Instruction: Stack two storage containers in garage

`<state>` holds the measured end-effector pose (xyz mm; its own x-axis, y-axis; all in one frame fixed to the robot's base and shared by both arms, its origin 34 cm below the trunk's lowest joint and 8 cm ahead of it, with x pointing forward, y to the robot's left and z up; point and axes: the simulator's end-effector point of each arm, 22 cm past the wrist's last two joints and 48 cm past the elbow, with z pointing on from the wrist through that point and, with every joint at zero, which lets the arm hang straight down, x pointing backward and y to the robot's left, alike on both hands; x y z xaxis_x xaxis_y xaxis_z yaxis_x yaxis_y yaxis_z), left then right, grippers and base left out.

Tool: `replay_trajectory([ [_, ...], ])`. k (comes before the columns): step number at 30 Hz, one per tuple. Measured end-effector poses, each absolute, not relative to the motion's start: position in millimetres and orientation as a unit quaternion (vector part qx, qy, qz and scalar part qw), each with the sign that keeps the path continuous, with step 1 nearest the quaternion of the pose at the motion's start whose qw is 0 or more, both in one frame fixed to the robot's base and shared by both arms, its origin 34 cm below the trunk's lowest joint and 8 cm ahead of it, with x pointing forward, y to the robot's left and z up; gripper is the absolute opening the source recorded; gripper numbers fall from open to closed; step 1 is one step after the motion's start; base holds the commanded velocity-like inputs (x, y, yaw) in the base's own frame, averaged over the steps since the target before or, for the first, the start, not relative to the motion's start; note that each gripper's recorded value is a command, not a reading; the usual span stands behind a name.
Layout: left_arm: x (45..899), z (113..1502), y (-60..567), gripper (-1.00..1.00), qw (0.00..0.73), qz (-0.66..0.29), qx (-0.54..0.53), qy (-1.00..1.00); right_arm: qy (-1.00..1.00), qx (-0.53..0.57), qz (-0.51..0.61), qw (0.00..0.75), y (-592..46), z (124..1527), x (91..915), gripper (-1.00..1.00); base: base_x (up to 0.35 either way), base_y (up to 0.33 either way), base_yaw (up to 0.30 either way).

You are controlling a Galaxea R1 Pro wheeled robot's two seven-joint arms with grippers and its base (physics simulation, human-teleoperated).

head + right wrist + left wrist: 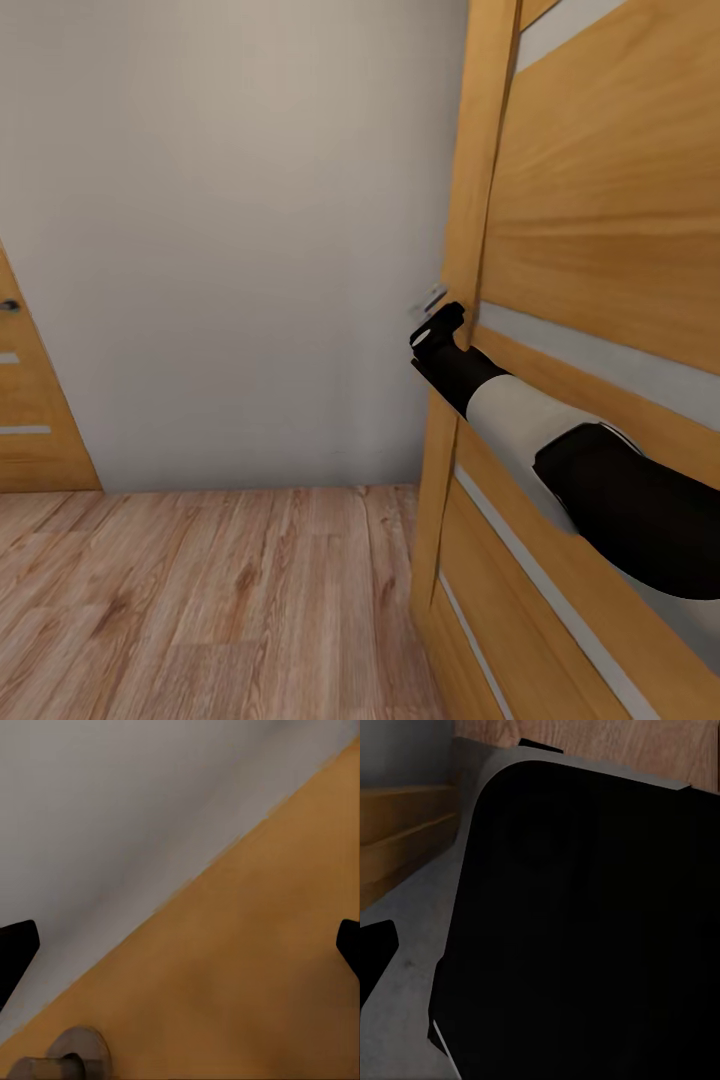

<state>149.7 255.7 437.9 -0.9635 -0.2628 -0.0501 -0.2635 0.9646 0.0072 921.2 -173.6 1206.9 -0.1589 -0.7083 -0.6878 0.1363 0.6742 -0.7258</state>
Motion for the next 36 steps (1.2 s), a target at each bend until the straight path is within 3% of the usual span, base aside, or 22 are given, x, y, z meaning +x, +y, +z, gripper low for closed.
replay_trajectory([
  [22,150,438,256,1.0,0.024,0.007,-0.133,0.991,0.678,-0.212,-0.345,0.613,-175,1206,922,1.0,0.006,0.0,0.0],
  [36,150,438,256,1.0,0.024,0.007,-0.132,0.991,0.693,-0.171,-0.388,0.583,-286,1202,926,1.0,0.0,0.0,0.0],
])
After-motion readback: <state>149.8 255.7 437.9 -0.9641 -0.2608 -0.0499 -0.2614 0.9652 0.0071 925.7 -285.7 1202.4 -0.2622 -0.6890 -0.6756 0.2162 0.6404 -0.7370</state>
